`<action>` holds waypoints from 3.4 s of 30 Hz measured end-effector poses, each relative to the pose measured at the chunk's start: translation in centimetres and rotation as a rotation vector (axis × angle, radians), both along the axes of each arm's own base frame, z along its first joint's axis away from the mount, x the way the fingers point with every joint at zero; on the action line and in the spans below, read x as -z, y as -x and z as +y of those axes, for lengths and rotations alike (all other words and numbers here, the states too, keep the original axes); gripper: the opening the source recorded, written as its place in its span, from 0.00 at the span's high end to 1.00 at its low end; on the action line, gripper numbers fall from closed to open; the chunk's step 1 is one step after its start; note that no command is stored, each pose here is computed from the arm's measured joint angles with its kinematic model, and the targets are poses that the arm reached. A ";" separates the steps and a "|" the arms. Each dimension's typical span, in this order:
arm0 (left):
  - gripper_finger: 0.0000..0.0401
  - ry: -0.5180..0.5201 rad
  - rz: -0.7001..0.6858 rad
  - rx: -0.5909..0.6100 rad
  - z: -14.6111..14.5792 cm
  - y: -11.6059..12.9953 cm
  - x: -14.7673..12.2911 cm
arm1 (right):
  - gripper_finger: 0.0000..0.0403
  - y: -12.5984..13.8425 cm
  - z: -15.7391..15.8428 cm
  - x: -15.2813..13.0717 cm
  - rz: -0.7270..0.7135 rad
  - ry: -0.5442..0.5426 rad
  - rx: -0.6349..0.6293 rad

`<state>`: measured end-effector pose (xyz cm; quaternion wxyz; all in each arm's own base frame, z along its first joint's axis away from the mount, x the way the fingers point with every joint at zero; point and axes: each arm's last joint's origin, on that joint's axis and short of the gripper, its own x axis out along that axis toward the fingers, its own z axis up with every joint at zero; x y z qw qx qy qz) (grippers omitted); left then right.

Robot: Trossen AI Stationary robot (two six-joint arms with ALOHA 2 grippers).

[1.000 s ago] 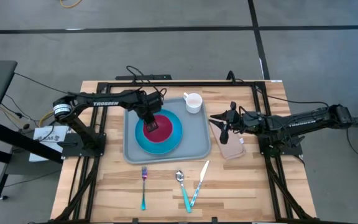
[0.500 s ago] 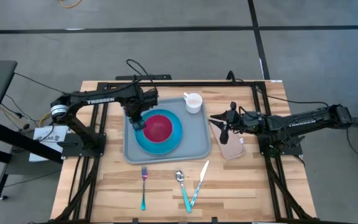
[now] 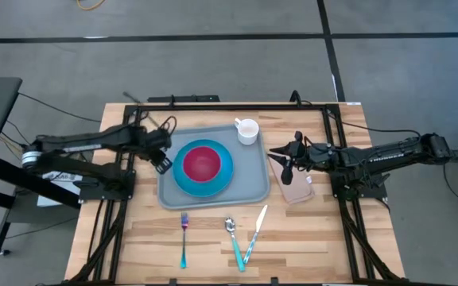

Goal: Set up tray
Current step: Adjust the plate

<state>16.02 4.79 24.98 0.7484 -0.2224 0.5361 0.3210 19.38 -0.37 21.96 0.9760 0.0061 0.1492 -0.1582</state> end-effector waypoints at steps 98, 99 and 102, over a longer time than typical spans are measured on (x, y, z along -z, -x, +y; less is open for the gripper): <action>1.00 -0.047 -0.329 0.204 0.8 -4.9 10.8 | 0.80 0.0 0.0 -0.1 -0.007 0.003 -0.001; 1.00 -0.045 -0.328 0.205 0.8 -5.0 11.1 | 0.80 0.0 0.0 -0.1 -0.007 0.003 -0.001; 1.00 -0.027 -0.351 0.217 0.9 -5.7 11.8 | 0.80 0.0 0.0 -0.1 -0.007 0.003 -0.001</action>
